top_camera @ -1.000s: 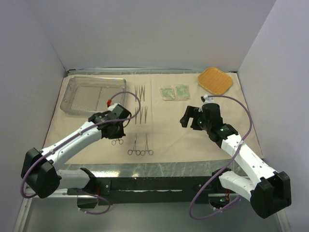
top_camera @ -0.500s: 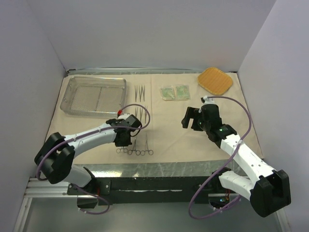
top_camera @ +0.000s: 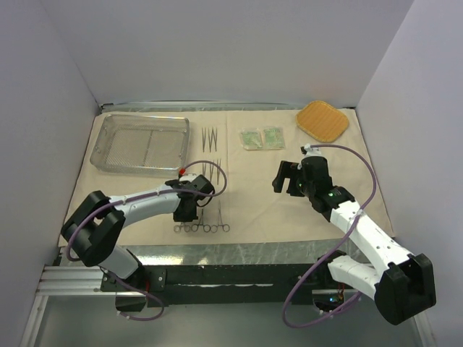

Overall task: Open and lay out the surgical kit
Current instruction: Place the medical item in the surgical kit.

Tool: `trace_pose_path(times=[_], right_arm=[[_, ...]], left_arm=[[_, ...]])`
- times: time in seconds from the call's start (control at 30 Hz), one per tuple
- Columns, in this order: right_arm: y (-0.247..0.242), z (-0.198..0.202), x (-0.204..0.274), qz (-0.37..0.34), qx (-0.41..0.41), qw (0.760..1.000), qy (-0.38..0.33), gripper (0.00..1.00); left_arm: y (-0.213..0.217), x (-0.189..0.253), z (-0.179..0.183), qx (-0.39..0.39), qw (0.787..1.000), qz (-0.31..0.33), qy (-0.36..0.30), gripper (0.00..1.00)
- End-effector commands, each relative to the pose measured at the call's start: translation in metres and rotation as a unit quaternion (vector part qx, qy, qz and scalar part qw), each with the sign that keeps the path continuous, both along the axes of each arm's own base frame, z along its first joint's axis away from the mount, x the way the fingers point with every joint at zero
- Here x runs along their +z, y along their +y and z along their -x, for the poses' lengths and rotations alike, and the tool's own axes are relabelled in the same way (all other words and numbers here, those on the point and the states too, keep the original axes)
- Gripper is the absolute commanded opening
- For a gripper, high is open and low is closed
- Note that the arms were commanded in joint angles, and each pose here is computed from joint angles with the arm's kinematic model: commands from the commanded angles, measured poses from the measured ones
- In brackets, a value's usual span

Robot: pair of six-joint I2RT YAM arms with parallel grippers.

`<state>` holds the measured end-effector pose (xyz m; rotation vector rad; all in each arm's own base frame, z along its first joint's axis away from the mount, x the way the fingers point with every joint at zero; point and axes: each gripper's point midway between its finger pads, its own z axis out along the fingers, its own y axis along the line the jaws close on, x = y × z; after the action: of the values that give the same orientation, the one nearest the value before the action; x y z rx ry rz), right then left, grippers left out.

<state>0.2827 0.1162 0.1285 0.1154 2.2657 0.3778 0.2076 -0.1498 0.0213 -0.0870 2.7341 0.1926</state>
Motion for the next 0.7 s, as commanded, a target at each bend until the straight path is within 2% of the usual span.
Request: trace_pose_path(times=[0.0,0.17,0.5,0.67], right_arm=[[0.000,-0.003,0.004,0.003,-0.001,1.000,-0.013,1.00],[0.000,-0.005,0.005,0.003,0.001,1.000,-0.013,1.00],[0.001,-0.005,0.010,-0.001,-0.004,1.000,-0.015,1.00],[0.000,-0.009,0.017,0.002,-0.007,1.000,-0.021,1.00]], left_arm=[[0.002,-0.004,-0.004,-0.002,1.000,-0.009,-0.008,0.01],[0.003,-0.009,-0.002,-0.002,1.000,-0.019,0.003,0.02],[0.001,0.010,0.002,0.017,1.000,0.005,-0.003,0.23],[-0.002,0.033,-0.003,0.023,0.999,0.022,-0.025,0.29]])
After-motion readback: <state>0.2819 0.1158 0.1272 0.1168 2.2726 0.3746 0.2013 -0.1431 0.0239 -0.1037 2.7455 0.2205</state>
